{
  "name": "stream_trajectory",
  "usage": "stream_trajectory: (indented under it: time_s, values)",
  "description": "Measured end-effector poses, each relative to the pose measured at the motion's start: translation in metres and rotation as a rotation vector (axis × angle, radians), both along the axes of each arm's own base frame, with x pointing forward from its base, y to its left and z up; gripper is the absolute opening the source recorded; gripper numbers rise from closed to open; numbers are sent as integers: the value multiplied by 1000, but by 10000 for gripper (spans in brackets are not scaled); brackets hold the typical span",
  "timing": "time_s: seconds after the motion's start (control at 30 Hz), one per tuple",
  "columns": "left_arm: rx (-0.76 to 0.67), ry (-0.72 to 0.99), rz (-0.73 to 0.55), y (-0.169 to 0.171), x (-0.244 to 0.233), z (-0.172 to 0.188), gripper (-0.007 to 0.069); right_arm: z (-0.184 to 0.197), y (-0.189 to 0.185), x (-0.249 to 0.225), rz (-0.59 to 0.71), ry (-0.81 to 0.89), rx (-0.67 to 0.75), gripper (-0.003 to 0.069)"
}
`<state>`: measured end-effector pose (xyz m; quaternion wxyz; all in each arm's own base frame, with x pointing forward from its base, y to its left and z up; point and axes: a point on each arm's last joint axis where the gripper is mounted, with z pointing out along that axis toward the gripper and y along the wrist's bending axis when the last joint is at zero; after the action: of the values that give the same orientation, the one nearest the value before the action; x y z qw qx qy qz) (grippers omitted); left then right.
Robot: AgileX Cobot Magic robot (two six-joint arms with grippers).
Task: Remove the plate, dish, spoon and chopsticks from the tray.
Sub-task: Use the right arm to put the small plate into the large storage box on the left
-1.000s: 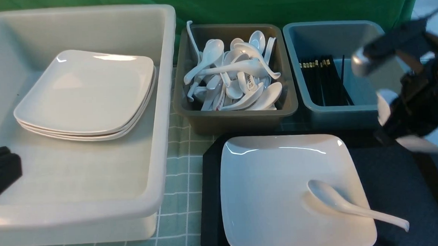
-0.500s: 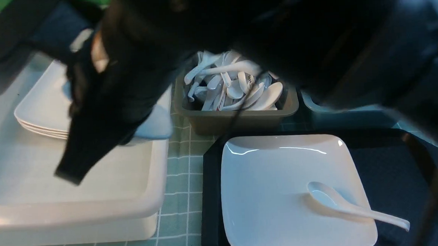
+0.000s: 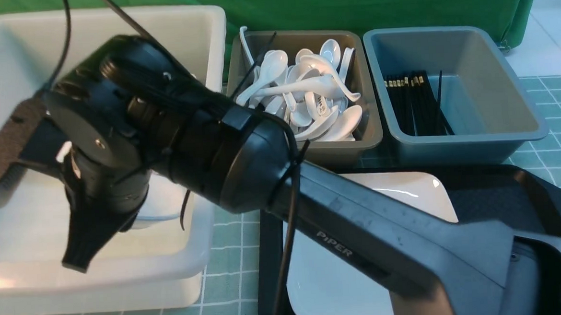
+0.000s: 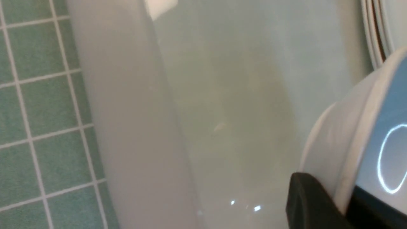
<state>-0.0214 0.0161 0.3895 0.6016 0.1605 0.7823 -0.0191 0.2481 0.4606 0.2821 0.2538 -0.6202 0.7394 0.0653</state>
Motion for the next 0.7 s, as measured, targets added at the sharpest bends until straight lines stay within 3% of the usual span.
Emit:
stream_trajectory:
  time_s: [0.43,0.57,0.63,0.7]
  values:
    - [-46,5,-49,-5,-1,1,17,-34,-2,11,27,67,-67,81]
    - [-50,6,-53,-6,-1,1,17,-37,-3,11,25,69,-91,198]
    - [-50,6,-53,-6,-1,1,17,-37,-4,13,21,52,-97,334]
    - [-50,6,-53,-6,-1,1,17,-37,-6,15,10,43,-101,403]
